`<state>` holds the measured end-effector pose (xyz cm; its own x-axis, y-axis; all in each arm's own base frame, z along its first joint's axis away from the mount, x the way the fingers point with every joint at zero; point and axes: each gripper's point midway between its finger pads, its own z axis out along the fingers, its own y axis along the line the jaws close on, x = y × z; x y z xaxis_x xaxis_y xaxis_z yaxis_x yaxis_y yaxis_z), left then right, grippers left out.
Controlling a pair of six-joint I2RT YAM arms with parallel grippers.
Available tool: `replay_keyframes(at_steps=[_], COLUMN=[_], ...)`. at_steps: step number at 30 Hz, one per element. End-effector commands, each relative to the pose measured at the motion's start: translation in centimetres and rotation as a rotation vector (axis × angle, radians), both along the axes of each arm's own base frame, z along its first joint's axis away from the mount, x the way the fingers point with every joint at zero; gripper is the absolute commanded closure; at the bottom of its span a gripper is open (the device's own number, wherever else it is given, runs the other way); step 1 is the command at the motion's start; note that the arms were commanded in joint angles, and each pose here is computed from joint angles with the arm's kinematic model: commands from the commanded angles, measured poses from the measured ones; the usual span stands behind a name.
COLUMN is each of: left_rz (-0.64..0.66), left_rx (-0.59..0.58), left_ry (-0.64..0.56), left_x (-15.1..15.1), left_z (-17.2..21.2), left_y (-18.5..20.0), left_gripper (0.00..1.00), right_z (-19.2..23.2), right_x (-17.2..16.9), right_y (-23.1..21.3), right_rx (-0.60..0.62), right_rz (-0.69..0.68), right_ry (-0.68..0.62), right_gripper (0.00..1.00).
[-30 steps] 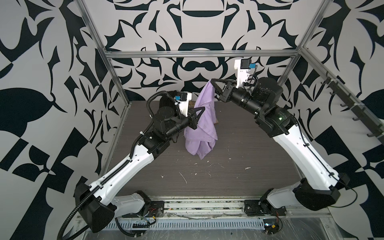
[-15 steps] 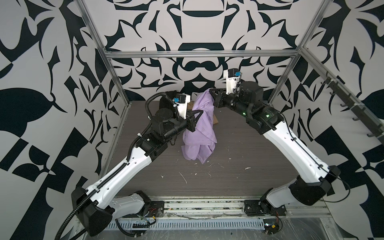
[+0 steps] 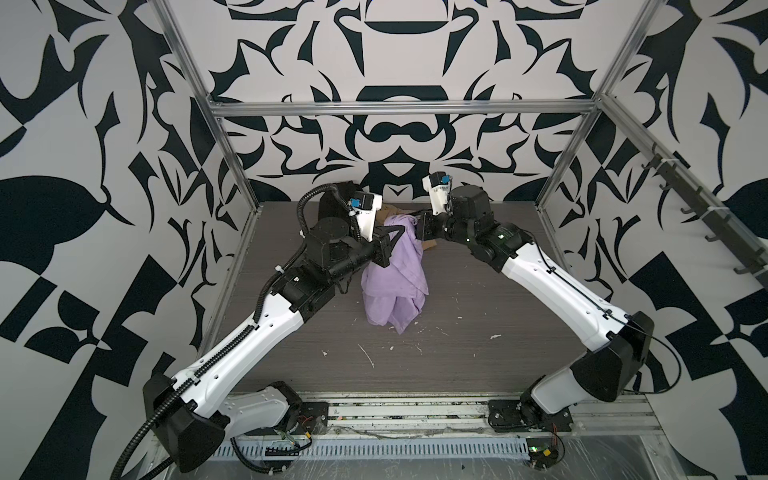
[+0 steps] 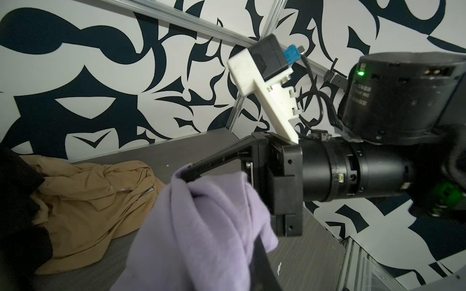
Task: Pick out a specific cloth from the pile
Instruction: 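Open the right gripper and withdraw it while the left gripper holds the cloth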
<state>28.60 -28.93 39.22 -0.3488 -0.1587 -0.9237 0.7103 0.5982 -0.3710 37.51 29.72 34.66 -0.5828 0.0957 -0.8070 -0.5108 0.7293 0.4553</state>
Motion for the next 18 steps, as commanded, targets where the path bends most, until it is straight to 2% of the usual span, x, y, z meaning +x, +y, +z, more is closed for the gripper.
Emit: replay_keyframes(at_steps=[1, 3, 5, 7, 10, 14, 18], left_rz=[0.019, 0.026, 0.034, 0.037, 0.046, 0.057, 0.054], left_rx=[-0.109, -0.114, -0.109, -0.097, -0.093, -0.105, -0.104], left_ry=[-0.141, -0.135, -0.12, -0.1, -0.09, -0.078, -0.066], left_x=[-1.2, -1.1, -0.8, -0.6, -0.5, -0.5, -0.6], left_z=[5.5, 5.4, 5.3, 5.2, 5.3, 5.4, 5.8], left_y=[1.4, 1.5, 1.4, 1.3, 1.4, 1.6, 1.7], left_gripper=[1.0, 1.0, 1.0, 1.0, 1.0, 1.0, 1.0], right_z=[2.5, 3.5, 4.5, 5.2, 5.9, 6.9, 8.1], right_x=[-0.7, -1.4, -2.1, -2.6, -3.1, -3.7, -4.5], right_y=[-0.2, 0.3, 0.5, 0.3, -0.5, -2.5, -4.4], right_rx=[0.092, 0.131, 0.17, 0.202, 0.235, 0.235, 0.221], right_rz=[0.037, 0.076, 0.11, 0.114, 0.105, 0.072, 0.044], right_ry=[-0.031, -0.037, -0.045, -0.056, -0.067, -0.072, -0.121], right_gripper=[1.0, 1.0, 0.89, 0.73, 0.64, 0.58, 0.57])
